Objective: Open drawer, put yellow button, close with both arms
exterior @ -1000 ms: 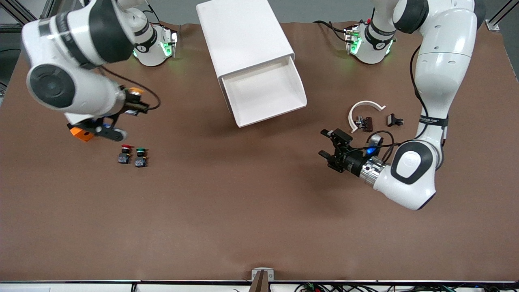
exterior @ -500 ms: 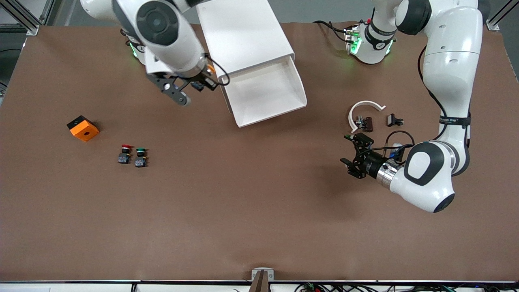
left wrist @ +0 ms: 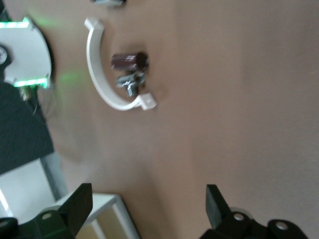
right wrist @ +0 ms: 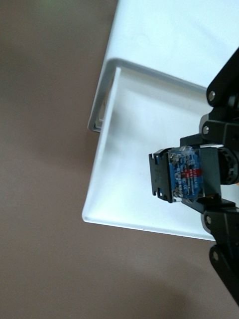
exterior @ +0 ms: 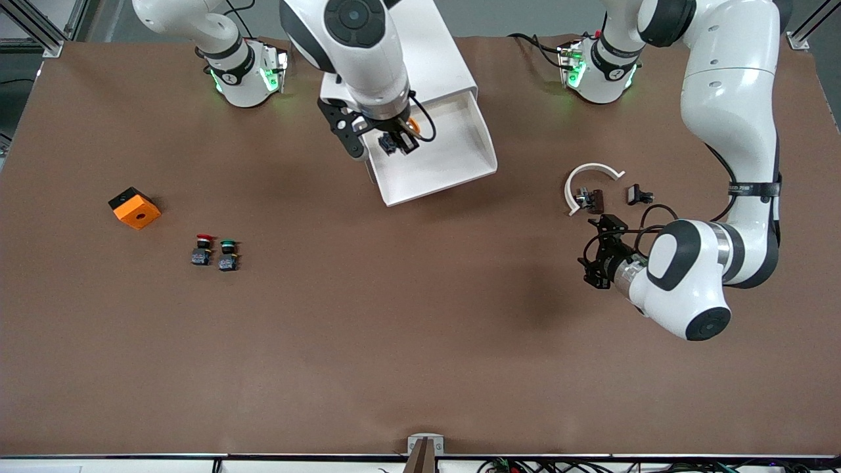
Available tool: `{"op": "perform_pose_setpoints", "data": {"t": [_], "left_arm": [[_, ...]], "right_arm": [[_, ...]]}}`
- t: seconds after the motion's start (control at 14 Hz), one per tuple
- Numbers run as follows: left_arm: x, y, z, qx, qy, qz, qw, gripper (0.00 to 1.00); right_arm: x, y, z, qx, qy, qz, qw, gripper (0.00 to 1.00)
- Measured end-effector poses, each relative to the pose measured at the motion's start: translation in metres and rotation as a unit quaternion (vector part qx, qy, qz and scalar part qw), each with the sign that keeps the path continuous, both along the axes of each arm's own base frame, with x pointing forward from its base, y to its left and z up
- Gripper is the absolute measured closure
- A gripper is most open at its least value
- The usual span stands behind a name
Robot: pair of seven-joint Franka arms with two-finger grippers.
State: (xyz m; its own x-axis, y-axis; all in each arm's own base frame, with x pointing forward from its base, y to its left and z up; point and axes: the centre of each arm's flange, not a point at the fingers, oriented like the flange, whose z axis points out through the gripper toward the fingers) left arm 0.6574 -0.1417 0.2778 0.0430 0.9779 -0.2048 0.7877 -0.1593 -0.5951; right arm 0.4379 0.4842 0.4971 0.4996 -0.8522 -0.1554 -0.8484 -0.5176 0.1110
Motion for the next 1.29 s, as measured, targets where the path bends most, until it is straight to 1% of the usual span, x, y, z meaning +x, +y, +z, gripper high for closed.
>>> {"op": "perform_pose_setpoints", "data": {"t": [0.14,0.29,0.36,0.5,0.64,0.86,1.07,1.29], "left_arm": [[0.003,-0.019,0.003,0.025,-0.038,-0.034,0.998,0.00],[0.005,-0.046,0.010,0.045,-0.085,-0.088,0.991,0.00],[0.004,-0.058,0.013,0.039,-0.097,-0.119,0.987,0.00],[0.002,-0.063,0.015,0.003,-0.103,-0.186,0.977,0.00],[0.001,-0.058,0.017,-0.043,-0.103,-0.252,0.961,0.00],[-0.005,-0.054,0.033,-0.094,-0.110,-0.326,0.934,0.00],[-0.018,-0.070,0.062,-0.130,-0.138,-0.381,0.905,0.00],[-0.039,-0.083,0.079,-0.153,-0.179,-0.427,0.873,0.00]], "right_arm": [[0.000,0.011,-0.015,-0.001,-0.001,-0.010,1.000,0.57],[0.003,0.016,-0.028,0.003,0.002,-0.017,1.000,0.57],[0.005,0.018,-0.034,0.003,0.004,-0.020,1.000,0.57],[0.007,0.019,-0.044,-0.001,0.009,-0.022,1.000,0.57],[0.008,0.021,-0.055,-0.005,0.016,-0.023,1.000,0.57],[0.007,0.025,-0.074,-0.008,0.035,-0.027,0.999,0.57],[0.000,0.035,-0.088,-0.007,0.051,-0.025,0.998,0.57],[-0.009,0.043,-0.095,-0.010,0.055,-0.017,0.998,0.57]]}}
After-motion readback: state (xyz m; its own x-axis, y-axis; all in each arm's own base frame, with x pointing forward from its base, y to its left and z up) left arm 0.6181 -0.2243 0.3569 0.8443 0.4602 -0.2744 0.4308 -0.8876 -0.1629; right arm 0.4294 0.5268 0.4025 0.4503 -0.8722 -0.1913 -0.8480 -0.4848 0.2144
